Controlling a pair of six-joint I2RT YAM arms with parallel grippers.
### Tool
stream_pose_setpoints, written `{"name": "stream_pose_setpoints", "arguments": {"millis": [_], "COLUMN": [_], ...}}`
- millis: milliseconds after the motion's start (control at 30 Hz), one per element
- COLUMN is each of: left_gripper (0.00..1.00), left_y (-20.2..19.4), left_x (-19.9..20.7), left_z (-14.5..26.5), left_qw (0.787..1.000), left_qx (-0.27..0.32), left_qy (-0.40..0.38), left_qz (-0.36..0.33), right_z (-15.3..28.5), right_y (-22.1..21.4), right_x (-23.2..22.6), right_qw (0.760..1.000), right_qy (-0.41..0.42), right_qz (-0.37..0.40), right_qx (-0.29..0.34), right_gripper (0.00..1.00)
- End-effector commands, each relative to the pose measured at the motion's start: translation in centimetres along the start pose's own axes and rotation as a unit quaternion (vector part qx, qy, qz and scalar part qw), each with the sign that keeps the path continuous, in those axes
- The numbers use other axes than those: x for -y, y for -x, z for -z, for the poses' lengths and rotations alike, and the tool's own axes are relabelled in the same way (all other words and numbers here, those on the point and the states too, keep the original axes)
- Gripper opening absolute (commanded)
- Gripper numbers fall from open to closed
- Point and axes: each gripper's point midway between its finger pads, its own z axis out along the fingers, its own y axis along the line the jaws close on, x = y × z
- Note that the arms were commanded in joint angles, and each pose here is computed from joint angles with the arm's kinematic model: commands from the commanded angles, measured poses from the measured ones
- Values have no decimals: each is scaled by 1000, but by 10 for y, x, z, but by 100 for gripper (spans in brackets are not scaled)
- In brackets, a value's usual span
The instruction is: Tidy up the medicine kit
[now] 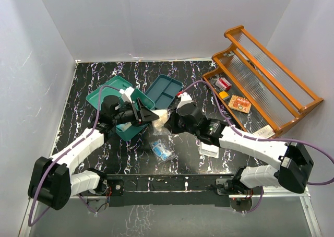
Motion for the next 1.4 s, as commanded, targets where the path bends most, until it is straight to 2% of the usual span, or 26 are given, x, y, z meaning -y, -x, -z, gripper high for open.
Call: {"name": "stream_pose_setpoints", "arguments": {"millis": [0, 133, 200, 233, 267, 300, 367, 467, 600, 733, 833, 933, 1033, 1167, 1367], "left_gripper": [56, 48, 36, 26, 16, 10, 3, 1, 0, 1, 2, 4, 5, 5, 7], "left_y": [-8, -12, -11, -11, -10, -9, -5, 3, 18, 38, 59, 78, 90, 97, 93], "left_x": [18, 18, 18, 17, 19, 20, 22, 29, 30, 23, 8, -8, -24, -41, -83], "left_z": [-3, -1, 0, 0, 1, 2, 3, 7, 14, 28, 48, 72, 90, 97, 91], "left_qw": [999, 998, 999, 999, 998, 998, 998, 998, 997, 990, 972, 946, 926, 925, 928], "left_qx": [-33, -40, -38, -37, -35, -32, -22, -7, 21, 63, 107, 151, 174, 176, 144], "left_qy": [-35, -34, -29, -26, -29, -30, -26, -19, 21, 99, 192, 279, 330, 338, 341], "left_qz": [-9, -18, -25, -28, -33, -37, -45, -60, -75, -81, -78, -69, -53, -16, 49], "right_z": [4, 1, 1, 0, 0, 0, 0, 2, 8, 16, 20, 21, 20, 19, 18], "right_y": [32, 34, 34, 34, 34, 32, 29, 26, 26, 33, 37, 39, 37, 35, 36], "right_x": [-35, -36, -35, -33, -31, -29, -23, -5, 24, 31, 30, 29, 30, 32, 32], "right_qw": [997, 997, 998, 998, 998, 998, 999, 999, 995, 992, 992, 992, 992, 992, 992], "right_qy": [61, 60, 56, 53, 50, 46, 34, -5, -78, -97, -94, -92, -92, -94, -93], "right_qz": [-6, -8, -8, -8, -8, -8, -9, -14, -29, -36, -38, -38, -35, -32, -26], "right_qx": [36, 36, 38, 39, 39, 38, 38, 44, 59, 74, 81, 83, 81, 78, 77], "right_gripper": [0, 0, 0, 1, 5, 9, 18, 30, 36, 38, 40, 41, 41, 41, 41]}}
